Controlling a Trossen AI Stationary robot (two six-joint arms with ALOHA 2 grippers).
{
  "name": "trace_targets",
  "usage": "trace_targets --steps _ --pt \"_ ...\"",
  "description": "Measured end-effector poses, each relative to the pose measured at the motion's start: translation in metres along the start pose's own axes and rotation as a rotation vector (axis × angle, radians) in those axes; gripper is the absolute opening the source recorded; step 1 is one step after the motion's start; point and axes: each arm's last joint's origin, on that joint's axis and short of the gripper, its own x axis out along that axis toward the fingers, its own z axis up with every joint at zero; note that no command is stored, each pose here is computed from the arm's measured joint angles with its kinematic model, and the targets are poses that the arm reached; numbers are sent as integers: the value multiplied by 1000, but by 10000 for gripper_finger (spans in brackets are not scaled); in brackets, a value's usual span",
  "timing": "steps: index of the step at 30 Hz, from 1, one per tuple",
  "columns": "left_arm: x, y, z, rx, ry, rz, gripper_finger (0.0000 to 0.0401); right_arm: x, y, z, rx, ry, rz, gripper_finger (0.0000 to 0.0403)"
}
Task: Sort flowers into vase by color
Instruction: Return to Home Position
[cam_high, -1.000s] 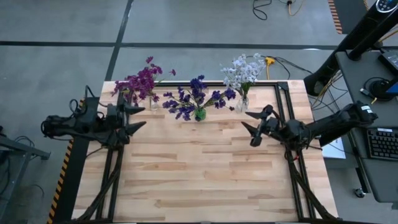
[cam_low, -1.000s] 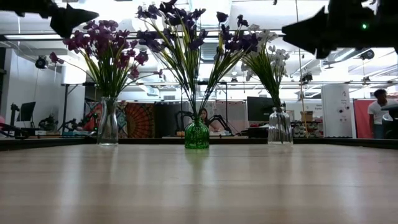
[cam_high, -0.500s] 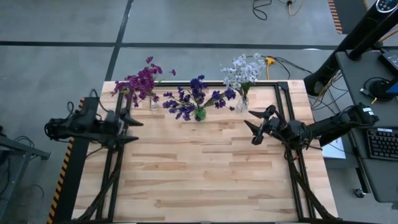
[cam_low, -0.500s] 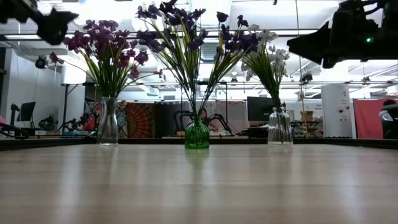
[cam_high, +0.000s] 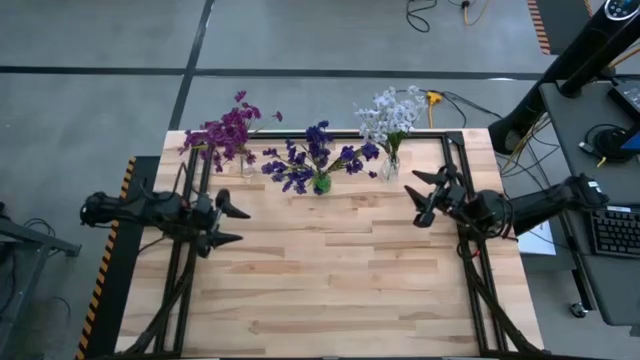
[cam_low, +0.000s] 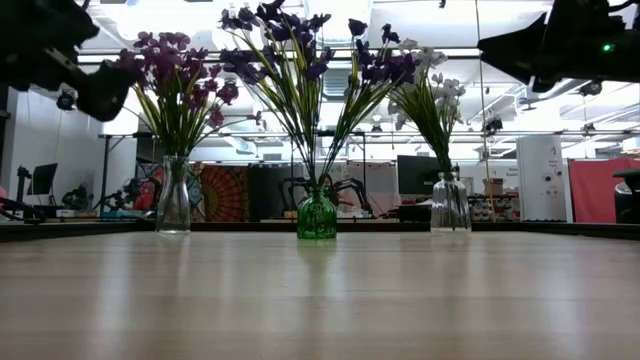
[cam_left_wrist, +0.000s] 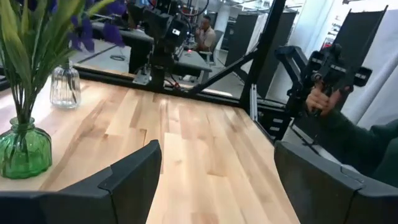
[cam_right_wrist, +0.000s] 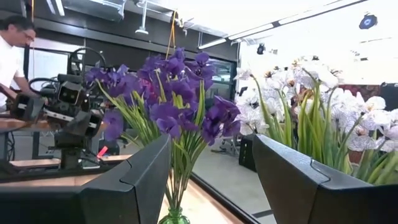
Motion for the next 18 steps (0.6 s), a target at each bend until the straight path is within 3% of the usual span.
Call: trace_targets --steps 9,18 --pt "8 8 -22 21 -13 72 294 -10 -6 1 18 30 28 219" --pt "13 10 -26 88 -80 94 294 -21 -12 2 22 22 93 219"
